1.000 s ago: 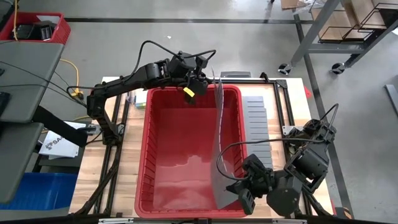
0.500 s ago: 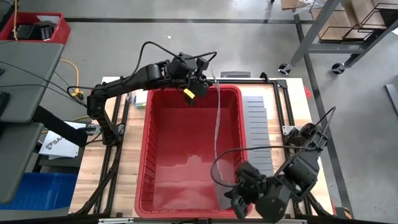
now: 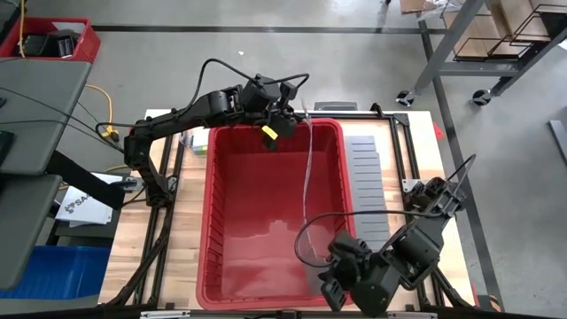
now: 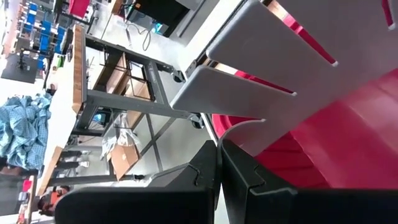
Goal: Sort blocks
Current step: Assemble the bin divider into the red bin
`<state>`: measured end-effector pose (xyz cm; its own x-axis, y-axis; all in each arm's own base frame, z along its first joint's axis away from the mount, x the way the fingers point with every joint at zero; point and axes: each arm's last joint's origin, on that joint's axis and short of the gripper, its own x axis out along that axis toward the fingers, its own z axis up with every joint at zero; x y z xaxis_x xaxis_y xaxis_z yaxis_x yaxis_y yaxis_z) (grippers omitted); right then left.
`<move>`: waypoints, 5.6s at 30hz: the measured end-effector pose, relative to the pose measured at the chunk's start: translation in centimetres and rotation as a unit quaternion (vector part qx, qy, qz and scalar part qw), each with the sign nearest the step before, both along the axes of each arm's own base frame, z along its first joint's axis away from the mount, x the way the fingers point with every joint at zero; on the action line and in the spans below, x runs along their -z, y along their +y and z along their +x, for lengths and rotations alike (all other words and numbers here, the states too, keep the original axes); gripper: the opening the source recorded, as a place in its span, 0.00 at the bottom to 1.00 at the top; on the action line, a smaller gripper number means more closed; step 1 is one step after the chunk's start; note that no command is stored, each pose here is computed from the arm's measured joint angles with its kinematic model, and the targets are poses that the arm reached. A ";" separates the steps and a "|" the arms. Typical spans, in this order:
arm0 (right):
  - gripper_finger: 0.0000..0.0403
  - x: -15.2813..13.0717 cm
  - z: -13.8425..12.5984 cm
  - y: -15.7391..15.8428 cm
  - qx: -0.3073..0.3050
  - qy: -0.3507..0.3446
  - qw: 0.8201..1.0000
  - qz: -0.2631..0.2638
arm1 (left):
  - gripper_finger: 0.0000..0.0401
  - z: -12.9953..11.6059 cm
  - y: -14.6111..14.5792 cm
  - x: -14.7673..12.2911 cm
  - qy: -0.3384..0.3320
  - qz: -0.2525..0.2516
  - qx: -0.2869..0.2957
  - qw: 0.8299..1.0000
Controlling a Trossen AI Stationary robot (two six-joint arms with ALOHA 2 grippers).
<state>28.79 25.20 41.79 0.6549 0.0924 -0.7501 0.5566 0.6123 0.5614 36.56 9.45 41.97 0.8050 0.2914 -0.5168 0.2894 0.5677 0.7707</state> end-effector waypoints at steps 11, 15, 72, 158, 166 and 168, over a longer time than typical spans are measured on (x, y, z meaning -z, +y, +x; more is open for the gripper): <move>0.00 -0.3 -0.4 -0.3 -0.010 0.016 1.000 0.014 | 0.00 0.1 -0.3 -0.1 -0.008 -0.003 0.003 1.000; 0.00 -1.3 -1.1 -1.0 -0.009 0.007 1.000 0.023 | 0.00 0.3 -0.3 -0.3 -0.020 0.001 0.002 1.000; 0.00 0.4 0.2 0.4 0.000 0.030 0.998 0.057 | 0.00 0.0 -0.5 0.7 0.020 -0.043 -0.002 0.999; 0.00 0.3 0.2 0.7 -0.032 0.033 0.997 0.061 | 0.00 -0.2 -3.9 -0.8 0.023 0.043 0.040 0.998; 0.00 0.3 0.1 0.6 -0.046 0.036 0.997 0.051 | 0.00 -0.5 -4.2 -1.0 0.037 0.079 0.024 0.996; 0.00 0.3 0.1 0.6 -0.047 0.035 0.997 0.050 | 0.00 -1.0 -4.3 -1.4 0.032 0.070 0.021 0.997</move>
